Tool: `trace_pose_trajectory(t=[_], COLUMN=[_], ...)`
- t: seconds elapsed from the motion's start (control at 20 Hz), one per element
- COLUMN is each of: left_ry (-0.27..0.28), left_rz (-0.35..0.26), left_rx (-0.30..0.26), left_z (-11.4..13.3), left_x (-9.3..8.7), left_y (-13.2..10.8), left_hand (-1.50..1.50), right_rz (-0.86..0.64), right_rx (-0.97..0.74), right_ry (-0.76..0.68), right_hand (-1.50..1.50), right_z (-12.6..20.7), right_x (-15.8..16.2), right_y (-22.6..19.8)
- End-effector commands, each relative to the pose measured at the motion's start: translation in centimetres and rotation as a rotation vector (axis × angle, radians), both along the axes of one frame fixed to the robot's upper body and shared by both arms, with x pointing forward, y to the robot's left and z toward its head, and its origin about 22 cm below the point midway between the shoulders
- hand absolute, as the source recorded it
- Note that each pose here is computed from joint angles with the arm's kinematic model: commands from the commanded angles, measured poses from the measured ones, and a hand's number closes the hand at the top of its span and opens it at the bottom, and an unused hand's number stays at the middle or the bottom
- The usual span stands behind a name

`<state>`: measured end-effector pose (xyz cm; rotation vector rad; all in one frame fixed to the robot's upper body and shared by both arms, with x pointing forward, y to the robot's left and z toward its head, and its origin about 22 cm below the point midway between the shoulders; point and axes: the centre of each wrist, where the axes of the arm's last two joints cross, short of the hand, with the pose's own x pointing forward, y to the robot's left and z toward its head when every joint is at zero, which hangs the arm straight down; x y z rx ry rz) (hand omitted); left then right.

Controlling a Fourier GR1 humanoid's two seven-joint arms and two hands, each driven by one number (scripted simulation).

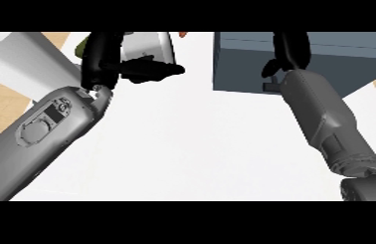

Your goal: Pick up the can, place it into the drawer and close the drawer

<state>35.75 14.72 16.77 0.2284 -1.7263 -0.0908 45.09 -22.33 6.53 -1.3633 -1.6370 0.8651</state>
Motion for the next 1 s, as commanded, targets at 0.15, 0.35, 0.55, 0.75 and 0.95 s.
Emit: trace_pose_trajectory(t=[0.15, 0.35, 0.55, 0.75, 0.95], left_ry=[-0.013, -0.015, 0.001, 0.016, 0.013], left_rz=[0.008, 0.019, 0.012, 0.038, 0.056], left_rx=[-0.006, -0.008, 0.007, -0.005, -0.010], left_z=[0.1, -0.3, -0.1, -1.8, -2.5], left_x=[-0.2, -0.6, -0.6, -0.8, -1.1], left_y=[1.1, 1.7, 2.5, 2.6, 3.4], left_hand=[-1.50, -1.50, -1.50, -1.50, -1.50], right_rz=[0.122, 0.154, 0.185, 0.225, 0.270], right_rx=[0.237, 0.377, 0.507, 0.688, 0.826], right_ry=[-0.094, -0.103, -0.098, -0.121, -0.087], right_hand=[-1.50, -1.50, -1.50, -1.50, -1.50], right_z=[4.3, 2.8, 3.8, 5.3, 5.1], right_x=[1.6, 1.1, 1.5, 1.9, 1.8], right_y=[4.3, 4.2, 4.9, 5.4, 6.6])
